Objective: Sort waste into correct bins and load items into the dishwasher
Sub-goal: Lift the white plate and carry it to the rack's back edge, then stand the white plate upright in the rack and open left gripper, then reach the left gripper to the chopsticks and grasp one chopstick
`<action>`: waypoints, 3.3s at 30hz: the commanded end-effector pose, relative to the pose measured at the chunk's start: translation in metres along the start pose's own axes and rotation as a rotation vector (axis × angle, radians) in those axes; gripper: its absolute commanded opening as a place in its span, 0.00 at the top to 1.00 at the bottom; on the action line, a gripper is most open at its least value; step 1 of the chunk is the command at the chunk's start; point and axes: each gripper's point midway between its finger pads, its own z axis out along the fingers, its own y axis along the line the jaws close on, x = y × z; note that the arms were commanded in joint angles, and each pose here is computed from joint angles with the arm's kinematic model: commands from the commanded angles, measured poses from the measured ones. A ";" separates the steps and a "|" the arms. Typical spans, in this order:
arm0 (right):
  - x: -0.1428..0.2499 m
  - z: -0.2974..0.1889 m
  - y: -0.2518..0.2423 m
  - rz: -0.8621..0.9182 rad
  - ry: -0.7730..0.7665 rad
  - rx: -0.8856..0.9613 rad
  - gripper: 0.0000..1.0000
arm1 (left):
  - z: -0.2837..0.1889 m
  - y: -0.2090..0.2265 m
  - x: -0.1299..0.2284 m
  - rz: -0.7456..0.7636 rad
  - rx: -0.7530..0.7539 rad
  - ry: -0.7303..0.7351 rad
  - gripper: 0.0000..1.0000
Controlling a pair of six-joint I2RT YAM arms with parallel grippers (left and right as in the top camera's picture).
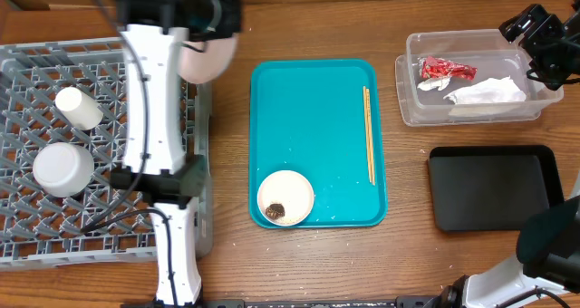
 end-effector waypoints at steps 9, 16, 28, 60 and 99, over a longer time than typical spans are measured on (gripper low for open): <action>-0.009 -0.012 0.008 -0.012 -0.036 -0.019 0.00 | -0.073 0.101 -0.030 -0.130 0.396 -0.116 0.96; -0.008 -0.012 0.008 -0.012 -0.036 -0.019 0.00 | -0.065 0.156 -0.016 -0.214 0.529 -0.097 0.96; -0.008 -0.012 0.008 -0.012 -0.036 -0.019 0.00 | -0.043 0.177 0.001 -0.222 0.547 -0.049 0.96; -0.008 -0.012 0.008 -0.012 -0.036 -0.019 0.00 | -0.027 0.232 0.028 -0.203 0.204 0.064 0.66; -0.008 -0.012 0.008 -0.012 -0.036 -0.019 0.00 | 0.062 -0.151 0.087 0.121 0.096 0.188 0.46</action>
